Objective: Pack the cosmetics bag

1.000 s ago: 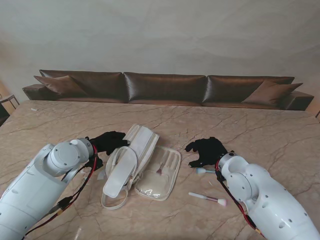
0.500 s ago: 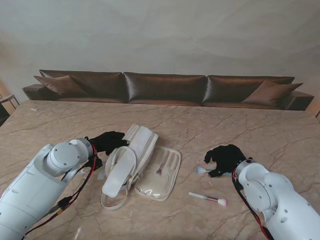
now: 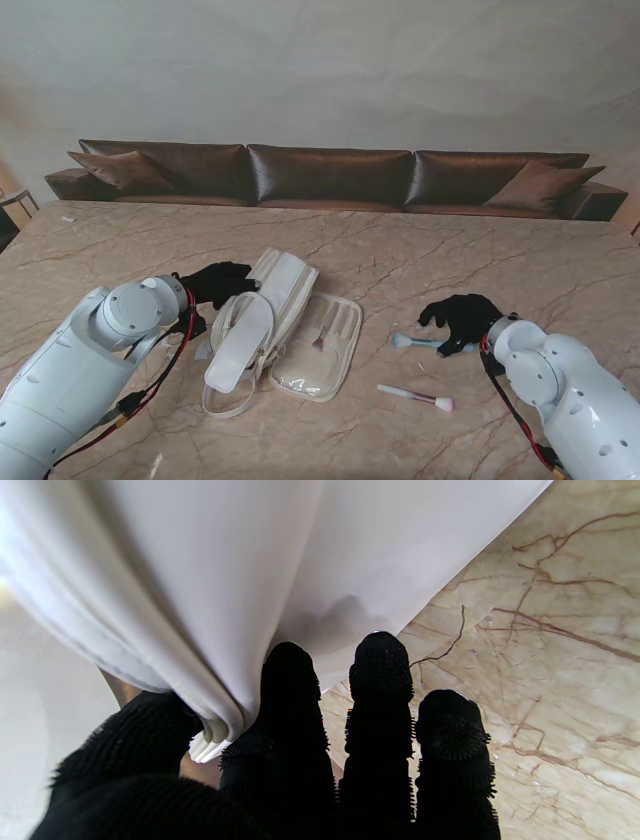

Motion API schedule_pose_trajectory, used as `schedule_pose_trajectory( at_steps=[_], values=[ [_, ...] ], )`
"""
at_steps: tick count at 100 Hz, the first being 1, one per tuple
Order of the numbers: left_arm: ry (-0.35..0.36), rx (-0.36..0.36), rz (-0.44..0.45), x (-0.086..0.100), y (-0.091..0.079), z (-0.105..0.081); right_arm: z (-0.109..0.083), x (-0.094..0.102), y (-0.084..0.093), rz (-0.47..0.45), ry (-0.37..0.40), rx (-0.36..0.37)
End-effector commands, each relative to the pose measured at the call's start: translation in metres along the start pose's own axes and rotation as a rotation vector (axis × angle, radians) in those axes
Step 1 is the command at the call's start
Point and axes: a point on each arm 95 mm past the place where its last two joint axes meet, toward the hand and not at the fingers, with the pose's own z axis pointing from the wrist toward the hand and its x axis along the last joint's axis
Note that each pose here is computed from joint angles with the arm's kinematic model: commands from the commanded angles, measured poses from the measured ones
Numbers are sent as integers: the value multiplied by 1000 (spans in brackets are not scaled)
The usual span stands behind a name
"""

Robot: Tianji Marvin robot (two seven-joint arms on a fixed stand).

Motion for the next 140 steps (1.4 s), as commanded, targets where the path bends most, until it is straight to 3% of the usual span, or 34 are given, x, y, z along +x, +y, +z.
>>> schedule_pose_trajectory(
  at_steps=[1,64,111,140],
  values=[
    [12,-6,-4,3,1,1,1,0,-3,-10,8,5],
    [12,3,-18,1,2,1,24,-8,-30,-46,54,-21],
    [9,3,-28,-2,3,0,22,0,-51,-139,128,25],
    [11,4,-32,-1,4,1,26,-1,-62,-150,111,-9]
  ],
)
